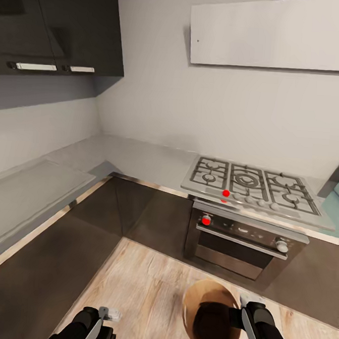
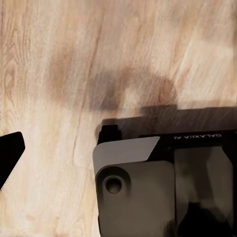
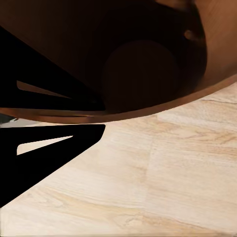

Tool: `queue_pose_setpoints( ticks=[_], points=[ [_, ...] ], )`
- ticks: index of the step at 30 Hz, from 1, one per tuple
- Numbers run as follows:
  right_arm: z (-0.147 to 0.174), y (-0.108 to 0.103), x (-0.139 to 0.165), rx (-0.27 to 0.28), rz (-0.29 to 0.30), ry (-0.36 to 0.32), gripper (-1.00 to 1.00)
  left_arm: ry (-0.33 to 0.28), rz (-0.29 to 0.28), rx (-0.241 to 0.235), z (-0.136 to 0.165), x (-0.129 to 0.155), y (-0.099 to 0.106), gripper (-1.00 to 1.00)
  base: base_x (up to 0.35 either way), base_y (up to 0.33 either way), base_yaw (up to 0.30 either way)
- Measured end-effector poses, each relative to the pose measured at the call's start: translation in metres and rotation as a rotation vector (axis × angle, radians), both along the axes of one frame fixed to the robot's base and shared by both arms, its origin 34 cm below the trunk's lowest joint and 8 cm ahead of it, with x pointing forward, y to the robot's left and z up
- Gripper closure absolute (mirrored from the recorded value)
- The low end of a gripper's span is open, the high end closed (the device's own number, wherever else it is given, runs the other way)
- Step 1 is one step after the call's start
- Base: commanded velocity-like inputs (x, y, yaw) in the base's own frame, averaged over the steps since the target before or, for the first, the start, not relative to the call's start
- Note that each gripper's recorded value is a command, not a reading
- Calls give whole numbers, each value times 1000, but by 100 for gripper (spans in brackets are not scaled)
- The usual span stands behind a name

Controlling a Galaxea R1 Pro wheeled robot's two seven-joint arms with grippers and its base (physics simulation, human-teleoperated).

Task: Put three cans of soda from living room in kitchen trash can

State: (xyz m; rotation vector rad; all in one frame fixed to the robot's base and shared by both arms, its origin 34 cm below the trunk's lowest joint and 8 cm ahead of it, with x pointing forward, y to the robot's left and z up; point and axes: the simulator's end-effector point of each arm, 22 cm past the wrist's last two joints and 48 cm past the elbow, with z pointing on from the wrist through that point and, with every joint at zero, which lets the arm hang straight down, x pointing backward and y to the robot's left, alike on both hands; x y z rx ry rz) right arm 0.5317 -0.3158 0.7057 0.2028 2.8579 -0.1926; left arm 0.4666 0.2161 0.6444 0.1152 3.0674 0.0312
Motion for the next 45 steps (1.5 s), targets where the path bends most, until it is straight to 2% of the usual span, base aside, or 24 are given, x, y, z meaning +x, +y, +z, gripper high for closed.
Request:
queue_pose_setpoints(
  ticks=[4,10,28,33,34,36,40,45],
  points=[
    [3,1,-2,2,1,3,100,-1,-1,1,3,-2,1,-100,0,0,-272],
    [-4,1,-11,3,-1,28,100,42,8,12,-13,-28,6,-100,0,0,-282],
    [-12,0,-21,4,-3,53,100,39,13,12,-16,-31,7,-100,0,0,-276],
    [-21,-2,-27,11,4,18,100,37,12,12,-16,-31,7,-100,0,0,-76],
    [-25,2,-31,27,19,4,100,37,11,12,-16,-31,6,-100,0,0,-25],
    [-28,11,-33,72,10,-8,100,37,11,12,-16,-31,6,-100,0,0,-14],
    [-33,6,-41,52,26,8,100,38,11,13,-16,-31,7,-100,0,0,-6],
    [-47,7,-59,63,21,42,100,38,11,12,-16,-31,7,-100,0,0,-25]
  ],
)
